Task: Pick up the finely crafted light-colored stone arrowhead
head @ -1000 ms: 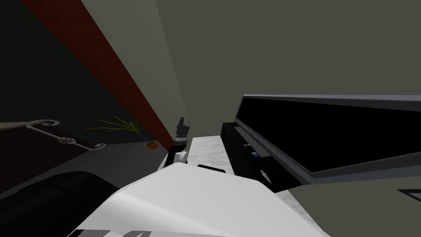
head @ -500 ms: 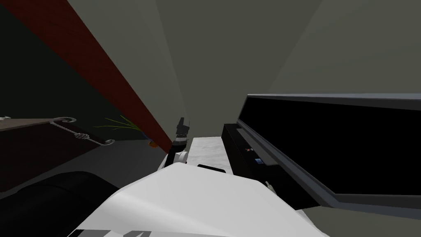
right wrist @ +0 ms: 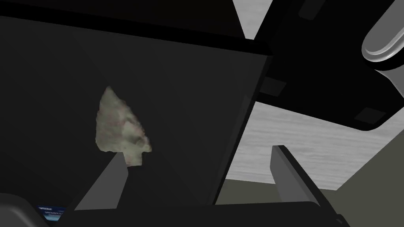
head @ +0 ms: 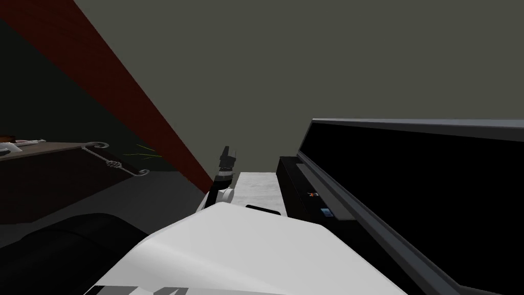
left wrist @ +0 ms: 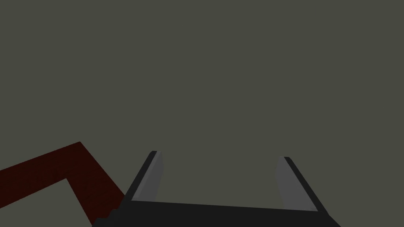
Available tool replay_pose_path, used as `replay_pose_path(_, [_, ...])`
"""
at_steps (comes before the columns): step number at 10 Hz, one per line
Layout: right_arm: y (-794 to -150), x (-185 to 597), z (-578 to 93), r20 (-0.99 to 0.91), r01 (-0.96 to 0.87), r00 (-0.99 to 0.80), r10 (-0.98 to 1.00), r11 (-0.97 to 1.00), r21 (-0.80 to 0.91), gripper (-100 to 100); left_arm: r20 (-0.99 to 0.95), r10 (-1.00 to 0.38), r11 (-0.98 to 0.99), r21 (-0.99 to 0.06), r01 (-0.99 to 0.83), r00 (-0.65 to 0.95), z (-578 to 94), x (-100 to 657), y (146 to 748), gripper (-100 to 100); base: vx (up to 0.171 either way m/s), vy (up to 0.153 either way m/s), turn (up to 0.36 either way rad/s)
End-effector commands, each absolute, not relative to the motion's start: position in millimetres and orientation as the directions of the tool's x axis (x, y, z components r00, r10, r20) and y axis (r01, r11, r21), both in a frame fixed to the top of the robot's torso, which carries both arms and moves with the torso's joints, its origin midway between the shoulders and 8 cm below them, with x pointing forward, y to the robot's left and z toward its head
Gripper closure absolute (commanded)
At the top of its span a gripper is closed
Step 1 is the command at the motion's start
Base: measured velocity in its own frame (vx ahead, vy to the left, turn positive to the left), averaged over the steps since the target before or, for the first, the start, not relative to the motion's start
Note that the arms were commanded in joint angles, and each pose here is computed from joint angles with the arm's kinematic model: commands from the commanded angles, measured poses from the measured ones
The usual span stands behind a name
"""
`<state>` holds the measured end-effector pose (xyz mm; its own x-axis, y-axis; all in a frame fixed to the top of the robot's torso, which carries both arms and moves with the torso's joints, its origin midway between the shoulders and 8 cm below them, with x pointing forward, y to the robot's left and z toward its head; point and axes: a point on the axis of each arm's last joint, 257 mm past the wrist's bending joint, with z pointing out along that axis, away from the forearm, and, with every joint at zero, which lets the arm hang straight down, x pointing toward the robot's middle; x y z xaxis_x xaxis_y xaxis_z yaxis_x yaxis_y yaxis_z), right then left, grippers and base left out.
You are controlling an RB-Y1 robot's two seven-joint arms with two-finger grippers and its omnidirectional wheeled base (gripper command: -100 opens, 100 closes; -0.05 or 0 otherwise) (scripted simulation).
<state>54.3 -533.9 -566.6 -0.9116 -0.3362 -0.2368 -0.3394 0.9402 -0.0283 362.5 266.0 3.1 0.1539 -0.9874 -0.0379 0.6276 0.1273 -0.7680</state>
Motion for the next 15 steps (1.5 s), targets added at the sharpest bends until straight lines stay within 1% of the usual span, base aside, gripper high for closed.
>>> replay_pose_path(1, [-539.4, 38.1, -568.3, -0.191, -0.4, -0.896, -0.4, 0.916, -0.041, -100, -0.038, -0.987, 0.127, -0.768, 0.628, 0.154, 3.1, 362.5, 266.0, 0, 0.132, -0.14, 0.109])
replay_pose_path(2, [-539.4, 38.1, -568.3, -0.191, -0.4, -0.896, -0.4, 0.916, -0.041, -100, -0.038, -0.987, 0.127, -0.768, 0.628, 0.154, 3.1, 362.5, 266.0, 0, 0.07, -0.07, 0.021])
replay_pose_path(5, [-534.6, 12.1, -578.6, -0.125, -0.504, -0.855, -0.504, 0.863, -0.028, -100, -0.038, -0.987, 0.127, -0.768, 0.628, 0.154, 3.2, 362.5, 266.0, 0, 0.092, -0.071, 0.052])
replay_pose_path(7, [-532.8, 11.2, -580.6, -0.126, -0.505, -0.854, -0.504, 0.863, -0.024, -100, -0.038, -0.987, 0.127, -0.768, 0.628, 0.154, 3.2, 362.5, 266.0, 0, 0.081, -0.076, 0.037])
replay_pose_path(8, [-532.6, 10.8, -580.9, -0.124, -0.509, -0.853, -0.508, 0.861, -0.025, 0, -0.038, -0.987, 0.127, -0.768, 0.628, 0.154, 3.2, 362.5, 266.0, 0, 0.009, -0.009, 0.001])
replay_pose_path(9, [-524.9, 10.3, -588.2, -0.125, -0.503, -0.856, -0.502, 0.864, -0.026, -100, -0.038, -0.987, 0.127, -0.768, 0.628, 0.154, 3.2, 362.5, 266.0, 0, -0.001, -0.03, 0.048])
replay_pose_path(12, [-508.7, 8.7, -602.5, -0.124, -0.492, -0.862, -0.491, 0.87, -0.026, -100, -0.038, -0.987, 0.127, -0.768, 0.628, 0.154, 3.2, 362.6, 266.0, 0, -0.008, -0.061, 0.052])
replay_pose_path(13, [-513.1, 9.2, -600.6, -0.124, -0.494, -0.861, -0.493, 0.869, -0.027, -100, -0.038, -0.987, 0.127, -0.768, 0.628, 0.154, 3.2, 362.6, 266.0, 0, -0.005, -0.027, 0.011])
replay_pose_path(14, [-512.8, 9.2, -601.2, -0.124, -0.494, -0.861, -0.493, 0.869, -0.027, 100, -0.038, -0.987, 0.127, -0.768, 0.628, 0.154, 3.2, 362.6, 266.0, 0, -0.001, -0.005, -0.002])
replay_pose_path(15, [-512.2, 8.9, -601.3, -0.125, -0.494, -0.861, -0.493, 0.869, -0.026, 100, -0.038, -0.987, 0.127, -0.768, 0.628, 0.154, 3.2, 362.6, 265.9, 0, 0.0, 0.0, 0.0])
